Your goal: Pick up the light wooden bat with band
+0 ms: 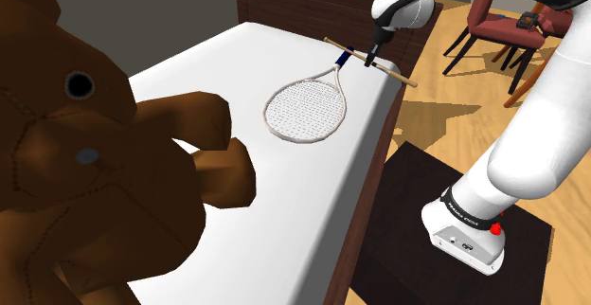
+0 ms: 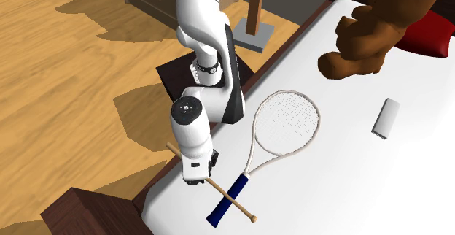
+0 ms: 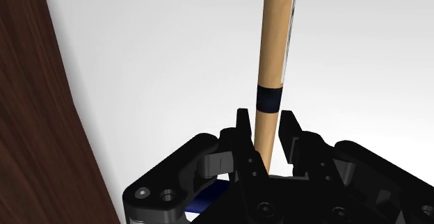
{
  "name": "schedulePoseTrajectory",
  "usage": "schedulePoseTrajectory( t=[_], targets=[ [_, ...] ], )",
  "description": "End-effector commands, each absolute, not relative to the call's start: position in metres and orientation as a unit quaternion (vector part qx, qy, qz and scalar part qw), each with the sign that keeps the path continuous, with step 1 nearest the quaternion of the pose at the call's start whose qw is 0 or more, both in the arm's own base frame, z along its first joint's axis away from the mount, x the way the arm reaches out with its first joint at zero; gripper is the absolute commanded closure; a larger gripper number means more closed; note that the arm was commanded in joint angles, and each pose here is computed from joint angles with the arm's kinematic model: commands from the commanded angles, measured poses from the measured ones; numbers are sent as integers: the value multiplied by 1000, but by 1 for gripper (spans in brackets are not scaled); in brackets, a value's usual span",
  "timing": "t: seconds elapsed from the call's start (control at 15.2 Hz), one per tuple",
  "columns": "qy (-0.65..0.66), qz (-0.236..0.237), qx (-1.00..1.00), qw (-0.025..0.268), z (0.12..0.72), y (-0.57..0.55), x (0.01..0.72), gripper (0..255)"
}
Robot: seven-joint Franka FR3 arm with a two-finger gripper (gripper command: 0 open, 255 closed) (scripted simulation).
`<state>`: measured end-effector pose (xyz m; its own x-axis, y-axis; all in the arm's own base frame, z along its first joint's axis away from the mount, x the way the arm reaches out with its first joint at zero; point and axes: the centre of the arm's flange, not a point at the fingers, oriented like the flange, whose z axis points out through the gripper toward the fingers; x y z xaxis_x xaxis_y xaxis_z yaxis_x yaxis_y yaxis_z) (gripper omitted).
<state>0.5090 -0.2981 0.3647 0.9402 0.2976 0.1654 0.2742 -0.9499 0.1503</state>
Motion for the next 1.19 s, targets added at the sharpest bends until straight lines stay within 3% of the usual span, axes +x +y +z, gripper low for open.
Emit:
schedulePoseTrajectory(
  t=[0.0,1.12],
  targets=[
    [145,94,983,63,365,-298,509,255],
    [145,94,983,63,438,-298,509,255]
  ],
)
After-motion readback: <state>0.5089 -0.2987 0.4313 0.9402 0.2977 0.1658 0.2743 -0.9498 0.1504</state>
